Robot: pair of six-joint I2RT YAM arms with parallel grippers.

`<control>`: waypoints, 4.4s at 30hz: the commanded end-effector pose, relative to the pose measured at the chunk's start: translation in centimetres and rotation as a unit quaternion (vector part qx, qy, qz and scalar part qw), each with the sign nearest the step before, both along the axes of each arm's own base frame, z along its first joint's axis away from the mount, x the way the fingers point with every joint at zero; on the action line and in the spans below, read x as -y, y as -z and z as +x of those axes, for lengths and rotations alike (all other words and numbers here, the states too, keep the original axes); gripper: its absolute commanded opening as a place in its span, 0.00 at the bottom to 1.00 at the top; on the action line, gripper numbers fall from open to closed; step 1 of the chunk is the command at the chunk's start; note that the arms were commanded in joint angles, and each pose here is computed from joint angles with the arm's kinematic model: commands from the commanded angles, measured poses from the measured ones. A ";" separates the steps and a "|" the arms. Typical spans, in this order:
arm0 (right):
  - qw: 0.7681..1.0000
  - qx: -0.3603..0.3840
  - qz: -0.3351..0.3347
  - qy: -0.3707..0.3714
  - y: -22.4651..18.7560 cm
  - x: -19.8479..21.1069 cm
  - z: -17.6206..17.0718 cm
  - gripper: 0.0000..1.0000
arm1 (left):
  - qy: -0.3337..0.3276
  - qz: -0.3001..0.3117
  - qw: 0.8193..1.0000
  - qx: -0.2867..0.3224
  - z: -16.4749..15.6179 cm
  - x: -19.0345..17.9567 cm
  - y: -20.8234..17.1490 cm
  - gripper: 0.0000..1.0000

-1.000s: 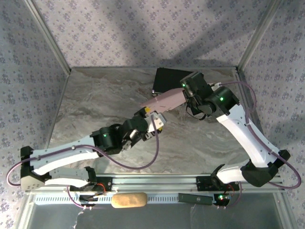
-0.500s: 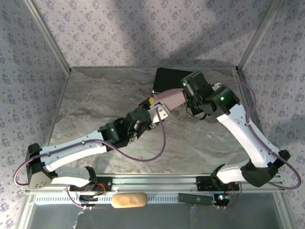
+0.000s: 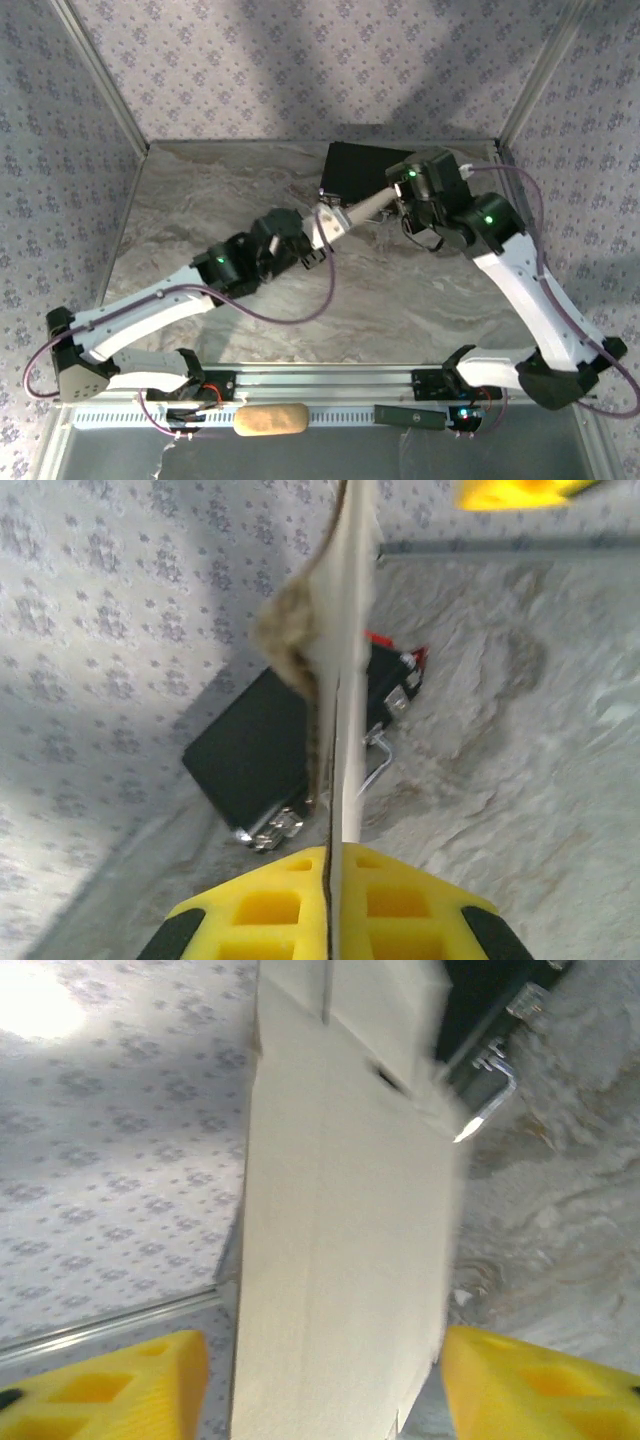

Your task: Fold the paper box

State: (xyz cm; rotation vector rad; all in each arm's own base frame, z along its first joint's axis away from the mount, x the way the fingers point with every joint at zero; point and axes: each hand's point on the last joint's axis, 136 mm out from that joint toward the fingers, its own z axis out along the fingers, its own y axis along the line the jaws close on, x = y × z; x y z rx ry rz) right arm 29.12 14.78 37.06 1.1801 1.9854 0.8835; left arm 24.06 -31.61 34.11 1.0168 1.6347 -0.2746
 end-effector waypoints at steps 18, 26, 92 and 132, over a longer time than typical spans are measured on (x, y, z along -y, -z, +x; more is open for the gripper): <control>0.987 0.029 0.099 -0.124 0.0 -4.6 3.4 0.91 | -0.018 -0.210 0.914 -0.347 4.6 -7.4 5.8 0.00; 0.975 -0.069 0.150 -0.151 4.4 -8.9 5.9 0.84 | -0.010 -0.168 0.936 -0.310 4.3 -7.7 8.0 0.00; 0.934 -0.233 0.197 -0.183 16.8 -13.4 6.7 0.34 | -0.031 -0.005 0.977 -0.212 4.0 -6.1 14.8 0.00; 0.953 -0.132 0.169 -0.214 24.6 -13.9 6.8 0.12 | -0.078 -0.058 0.963 -0.252 5.2 -7.5 18.7 0.00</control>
